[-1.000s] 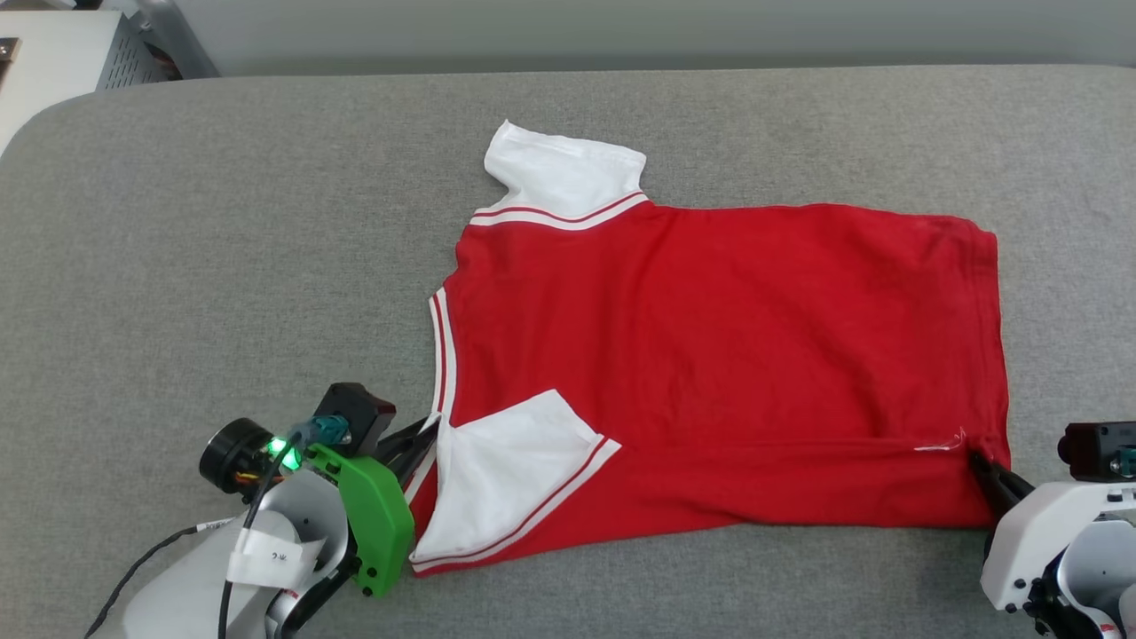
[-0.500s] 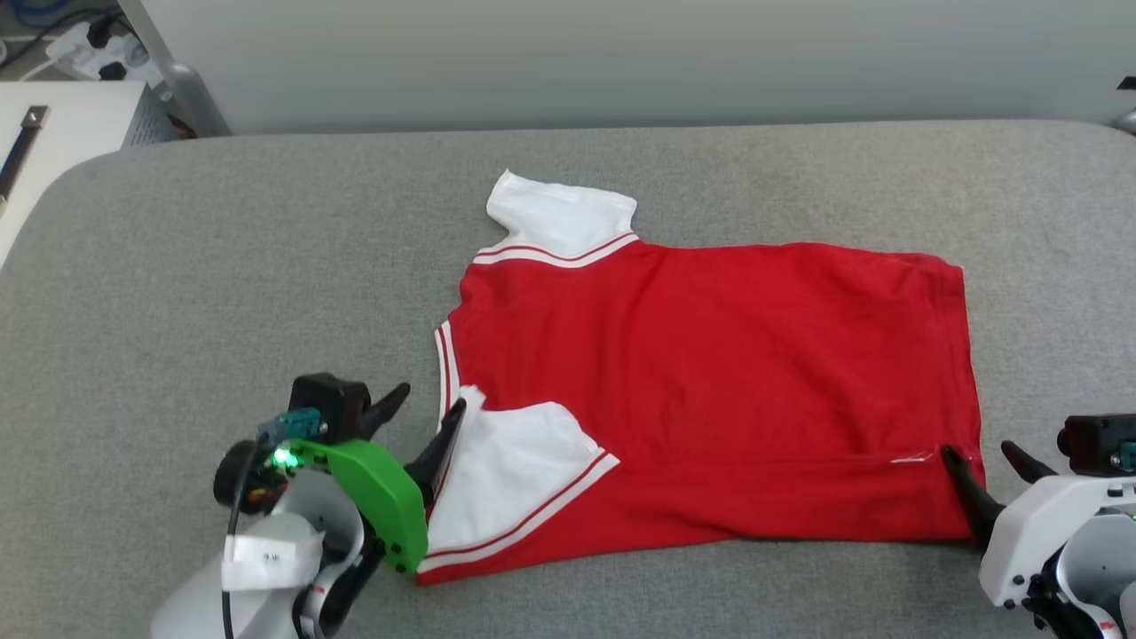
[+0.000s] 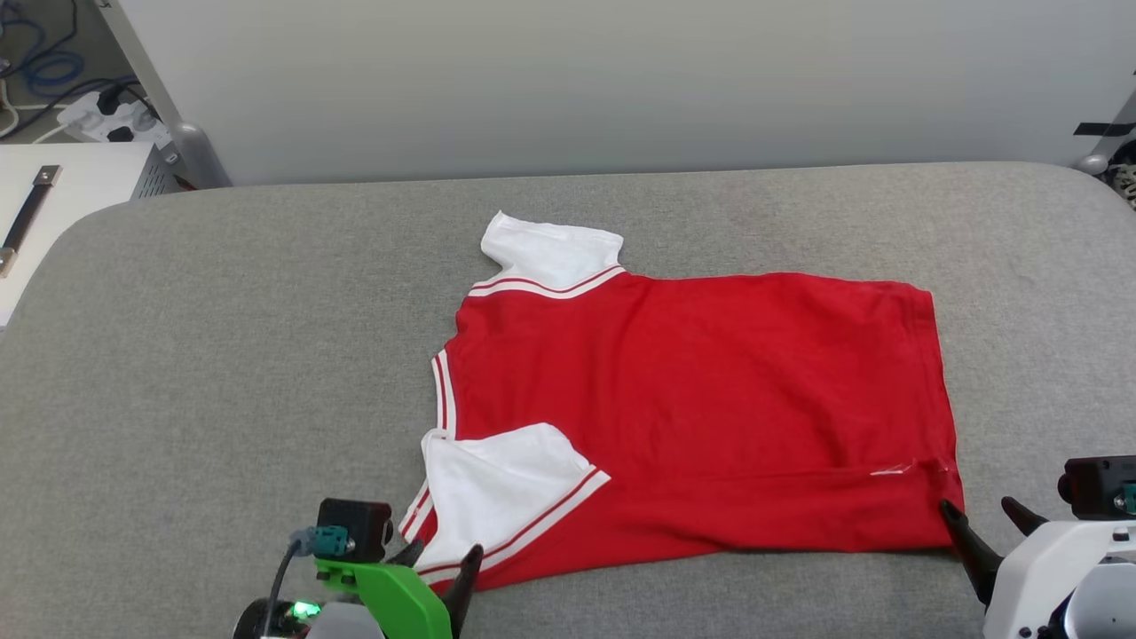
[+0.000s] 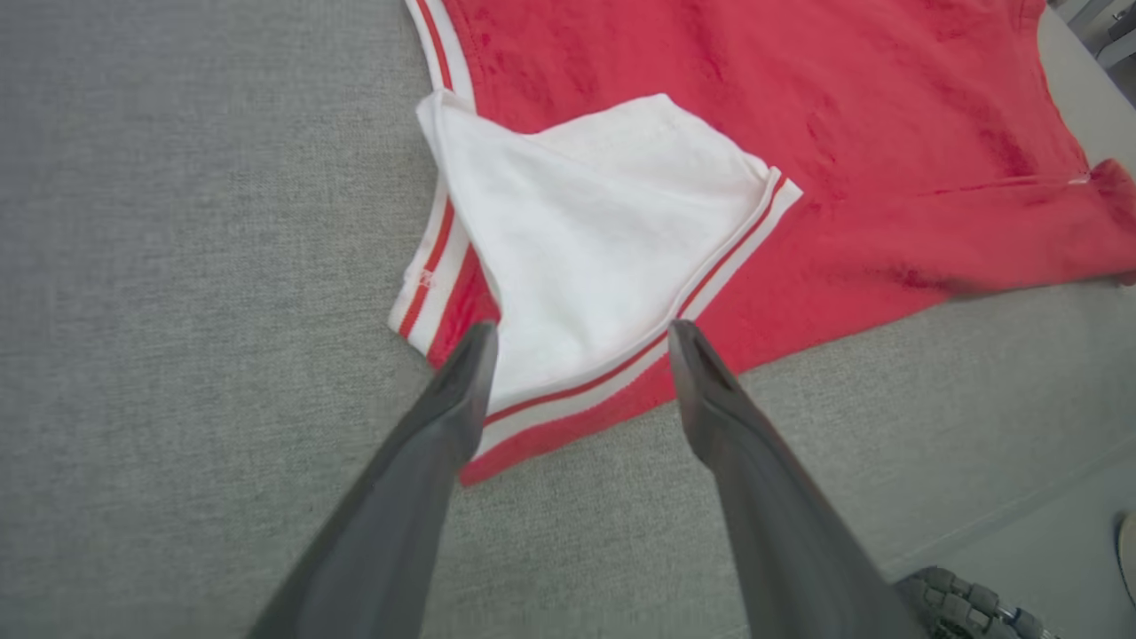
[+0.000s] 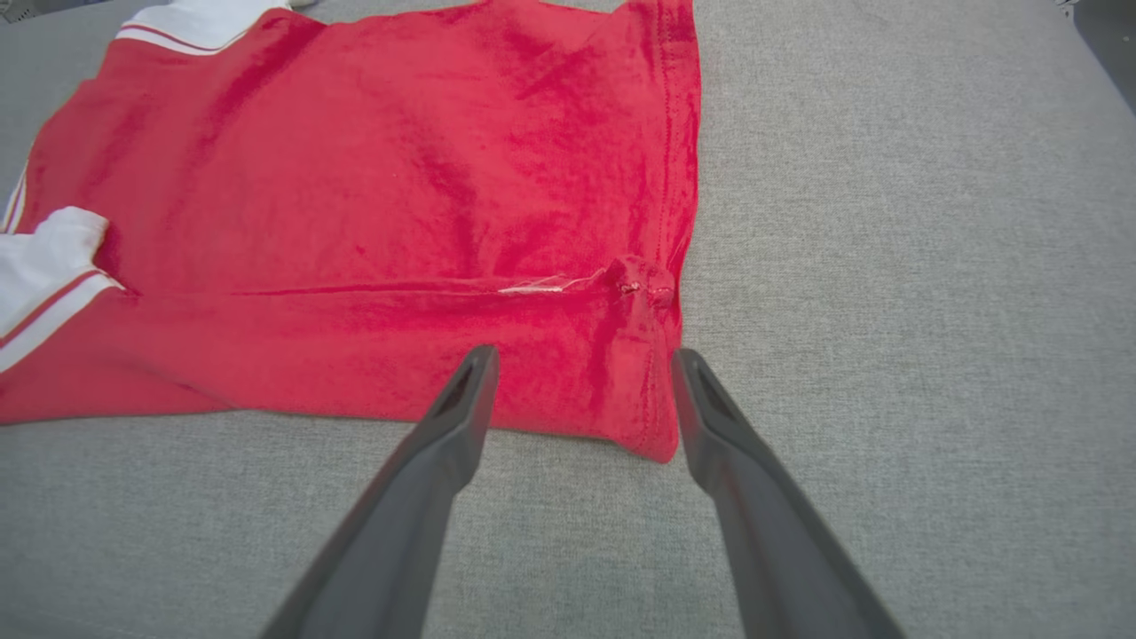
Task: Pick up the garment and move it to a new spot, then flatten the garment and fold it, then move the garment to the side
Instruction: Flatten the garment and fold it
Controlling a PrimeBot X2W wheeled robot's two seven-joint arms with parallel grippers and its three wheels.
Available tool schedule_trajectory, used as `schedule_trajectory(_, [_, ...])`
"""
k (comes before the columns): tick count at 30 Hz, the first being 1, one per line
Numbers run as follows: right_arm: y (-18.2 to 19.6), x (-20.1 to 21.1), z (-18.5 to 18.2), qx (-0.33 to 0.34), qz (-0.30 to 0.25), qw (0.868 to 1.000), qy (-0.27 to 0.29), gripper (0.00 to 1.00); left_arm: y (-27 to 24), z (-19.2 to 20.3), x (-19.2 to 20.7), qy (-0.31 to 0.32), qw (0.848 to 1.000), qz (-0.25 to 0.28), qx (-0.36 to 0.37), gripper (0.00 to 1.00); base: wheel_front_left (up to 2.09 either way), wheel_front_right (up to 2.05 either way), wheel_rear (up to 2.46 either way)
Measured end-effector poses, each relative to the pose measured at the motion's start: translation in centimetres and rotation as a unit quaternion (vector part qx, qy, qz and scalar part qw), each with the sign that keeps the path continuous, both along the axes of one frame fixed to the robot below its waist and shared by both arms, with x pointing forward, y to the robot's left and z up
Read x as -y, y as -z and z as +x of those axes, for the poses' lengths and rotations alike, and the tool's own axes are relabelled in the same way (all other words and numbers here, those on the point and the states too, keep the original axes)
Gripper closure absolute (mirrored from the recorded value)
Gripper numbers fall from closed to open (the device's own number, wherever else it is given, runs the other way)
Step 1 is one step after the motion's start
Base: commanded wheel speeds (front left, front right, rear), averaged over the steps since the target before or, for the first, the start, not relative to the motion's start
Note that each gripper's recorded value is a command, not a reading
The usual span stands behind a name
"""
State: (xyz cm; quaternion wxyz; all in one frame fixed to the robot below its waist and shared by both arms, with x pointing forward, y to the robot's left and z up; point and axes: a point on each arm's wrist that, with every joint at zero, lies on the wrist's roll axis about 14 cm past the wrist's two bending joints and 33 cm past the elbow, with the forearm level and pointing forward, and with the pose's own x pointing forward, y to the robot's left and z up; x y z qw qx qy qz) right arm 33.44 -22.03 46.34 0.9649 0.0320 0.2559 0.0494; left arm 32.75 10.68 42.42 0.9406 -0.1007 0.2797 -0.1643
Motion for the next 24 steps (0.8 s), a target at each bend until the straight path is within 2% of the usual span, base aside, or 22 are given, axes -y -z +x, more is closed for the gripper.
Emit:
schedule_trajectory(6, [0.5,-0.1,-0.3,-0.011,0.003,1.000,0.005,0.00,2.2,-1.4,-1.5,-0.017,0.997,0.048,-0.066,0.00,0.00,0.00,0.00])
schedule_trajectory(11, [1.2,-0.1,-0.2,-0.022,0.005,1.000,0.008,0.00,3.2,-0.9,-1.9,-0.041,0.994,0.055,-0.081,0.00,0.00,0.00,0.00])
schedule_trajectory(24, [2.8,0.5,0.3,-0.045,0.004,0.999,0.021,0.00,6.6,0.3,-2.4,-0.057,0.987,0.073,-0.130,0.00,0.00,0.00,0.00])
